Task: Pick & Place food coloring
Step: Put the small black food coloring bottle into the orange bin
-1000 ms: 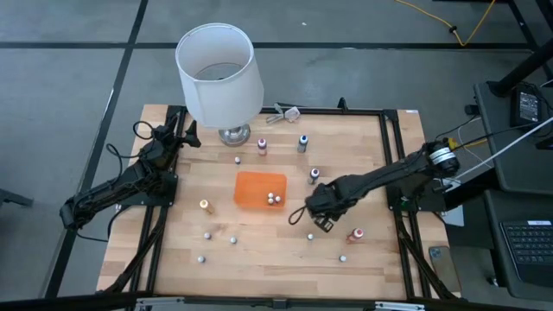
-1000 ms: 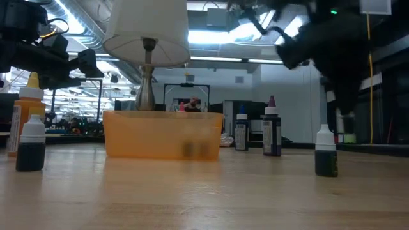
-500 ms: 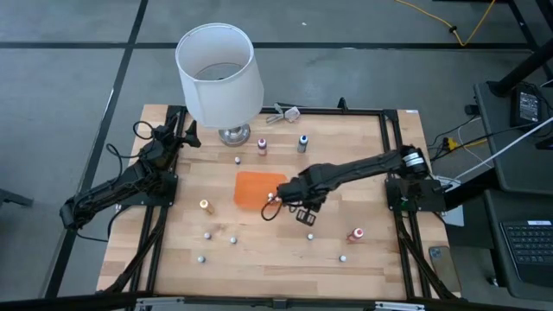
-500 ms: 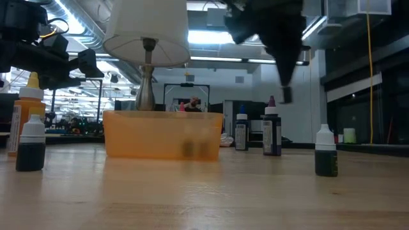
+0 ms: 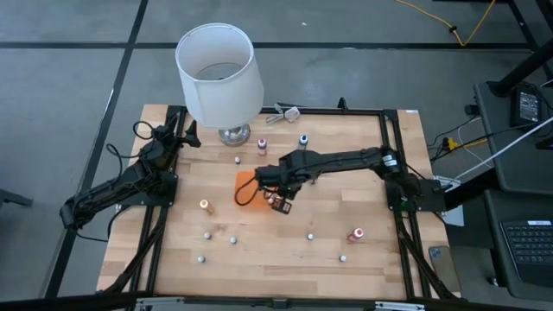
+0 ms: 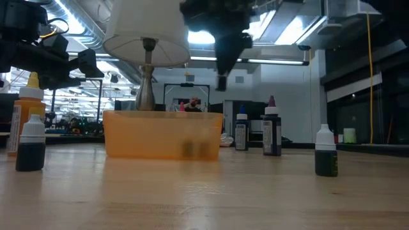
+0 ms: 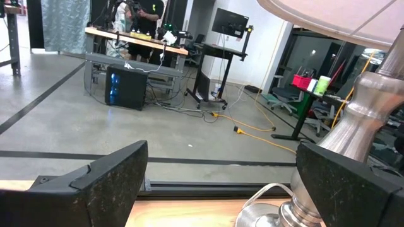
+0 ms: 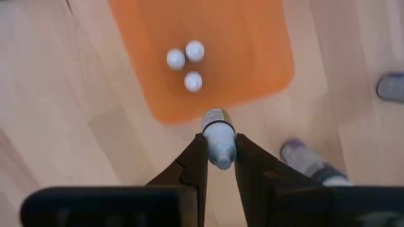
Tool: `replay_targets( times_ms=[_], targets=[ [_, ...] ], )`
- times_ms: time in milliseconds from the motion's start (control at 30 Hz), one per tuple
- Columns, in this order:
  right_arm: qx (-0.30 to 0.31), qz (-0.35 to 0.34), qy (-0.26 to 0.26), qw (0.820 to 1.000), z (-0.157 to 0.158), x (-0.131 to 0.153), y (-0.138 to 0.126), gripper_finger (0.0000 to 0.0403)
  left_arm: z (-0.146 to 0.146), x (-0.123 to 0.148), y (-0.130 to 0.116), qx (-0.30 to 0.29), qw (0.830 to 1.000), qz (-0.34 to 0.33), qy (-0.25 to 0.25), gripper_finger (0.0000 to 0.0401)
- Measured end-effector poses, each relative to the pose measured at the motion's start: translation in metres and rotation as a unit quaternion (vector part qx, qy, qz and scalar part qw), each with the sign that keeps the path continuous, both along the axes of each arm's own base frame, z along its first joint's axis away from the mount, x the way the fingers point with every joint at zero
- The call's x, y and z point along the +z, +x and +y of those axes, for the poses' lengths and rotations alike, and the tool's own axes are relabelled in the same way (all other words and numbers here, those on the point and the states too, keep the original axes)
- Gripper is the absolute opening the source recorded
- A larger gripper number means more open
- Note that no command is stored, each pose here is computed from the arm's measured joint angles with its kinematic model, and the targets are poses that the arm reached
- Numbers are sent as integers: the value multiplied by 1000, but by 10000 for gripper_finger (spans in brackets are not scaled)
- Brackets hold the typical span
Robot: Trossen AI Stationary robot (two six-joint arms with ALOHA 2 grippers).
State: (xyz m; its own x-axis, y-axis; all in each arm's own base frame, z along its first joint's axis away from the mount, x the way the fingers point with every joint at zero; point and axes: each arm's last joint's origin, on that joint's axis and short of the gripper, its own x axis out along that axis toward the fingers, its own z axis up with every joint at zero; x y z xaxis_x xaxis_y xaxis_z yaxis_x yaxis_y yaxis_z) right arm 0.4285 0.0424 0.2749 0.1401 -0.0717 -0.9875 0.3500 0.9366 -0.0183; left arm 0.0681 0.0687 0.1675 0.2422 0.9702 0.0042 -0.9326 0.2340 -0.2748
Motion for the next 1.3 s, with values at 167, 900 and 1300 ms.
replay_targets(
  times_ms=[167, 900, 1300],
  targets=[
    [11, -2, -3, 1000, -6, -13, 16, 67, 0, 0, 0, 0, 1000, 0, 0, 391],
    [40, 35, -21, 998, -8, -85, 45, 71, 0, 0, 0, 0, 1000, 0, 0, 391],
    [38, 51, -22, 998, -4, -103, 49, 71, 0, 0, 0, 0, 1000, 0, 0, 391]
  ],
)
